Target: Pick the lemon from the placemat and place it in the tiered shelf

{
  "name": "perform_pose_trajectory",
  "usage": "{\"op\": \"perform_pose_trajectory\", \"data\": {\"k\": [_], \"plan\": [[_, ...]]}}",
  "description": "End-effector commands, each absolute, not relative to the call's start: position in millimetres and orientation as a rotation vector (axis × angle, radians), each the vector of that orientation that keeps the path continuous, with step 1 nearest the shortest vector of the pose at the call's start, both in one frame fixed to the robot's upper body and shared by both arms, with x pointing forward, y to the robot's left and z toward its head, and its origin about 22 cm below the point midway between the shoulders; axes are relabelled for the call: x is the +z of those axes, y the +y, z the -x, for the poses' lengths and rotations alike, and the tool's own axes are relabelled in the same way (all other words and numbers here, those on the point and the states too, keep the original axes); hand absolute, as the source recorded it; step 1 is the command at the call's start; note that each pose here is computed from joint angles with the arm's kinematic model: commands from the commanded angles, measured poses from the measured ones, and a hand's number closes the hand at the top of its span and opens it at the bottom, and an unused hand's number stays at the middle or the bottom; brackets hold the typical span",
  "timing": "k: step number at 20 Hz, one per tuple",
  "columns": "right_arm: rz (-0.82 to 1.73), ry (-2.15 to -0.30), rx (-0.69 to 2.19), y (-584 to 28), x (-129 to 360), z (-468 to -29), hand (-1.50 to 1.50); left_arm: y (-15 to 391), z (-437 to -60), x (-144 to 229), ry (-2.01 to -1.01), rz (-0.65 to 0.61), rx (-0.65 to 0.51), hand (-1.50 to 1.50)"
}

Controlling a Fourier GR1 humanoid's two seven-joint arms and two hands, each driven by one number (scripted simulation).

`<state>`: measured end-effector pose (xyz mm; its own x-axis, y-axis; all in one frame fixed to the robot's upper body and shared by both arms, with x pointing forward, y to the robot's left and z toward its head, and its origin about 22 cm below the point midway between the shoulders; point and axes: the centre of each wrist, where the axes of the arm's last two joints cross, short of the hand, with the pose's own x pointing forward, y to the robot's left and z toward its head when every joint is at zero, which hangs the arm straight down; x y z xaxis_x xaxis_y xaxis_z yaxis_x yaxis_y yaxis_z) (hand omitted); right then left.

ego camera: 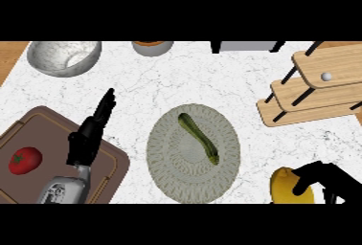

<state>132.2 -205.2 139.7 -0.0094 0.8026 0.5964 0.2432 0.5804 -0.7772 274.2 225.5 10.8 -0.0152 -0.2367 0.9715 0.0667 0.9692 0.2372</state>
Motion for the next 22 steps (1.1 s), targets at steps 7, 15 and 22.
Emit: {"op": "perform_pose_trajectory", "data": {"k": [7, 15, 22], "plan": [[1.074, -1.695, 0.382, -221.2, 225.2, -111.9, 1.5, 234.6, -270.7, 11.2, -1.564, -0.121, -0.236, 0.0], [1.155, -1.709, 0.294, -236.7, 265.1, -149.2, 1.5, 225.2, -281.1, 11.1, -1.561, -0.121, -0.237, 0.0], [1.231, -1.725, 0.215, -278.5, 305.0, -176.6, 1.5, 225.3, -267.5, -2.5, -1.559, -0.094, -0.255, 0.0]]}}
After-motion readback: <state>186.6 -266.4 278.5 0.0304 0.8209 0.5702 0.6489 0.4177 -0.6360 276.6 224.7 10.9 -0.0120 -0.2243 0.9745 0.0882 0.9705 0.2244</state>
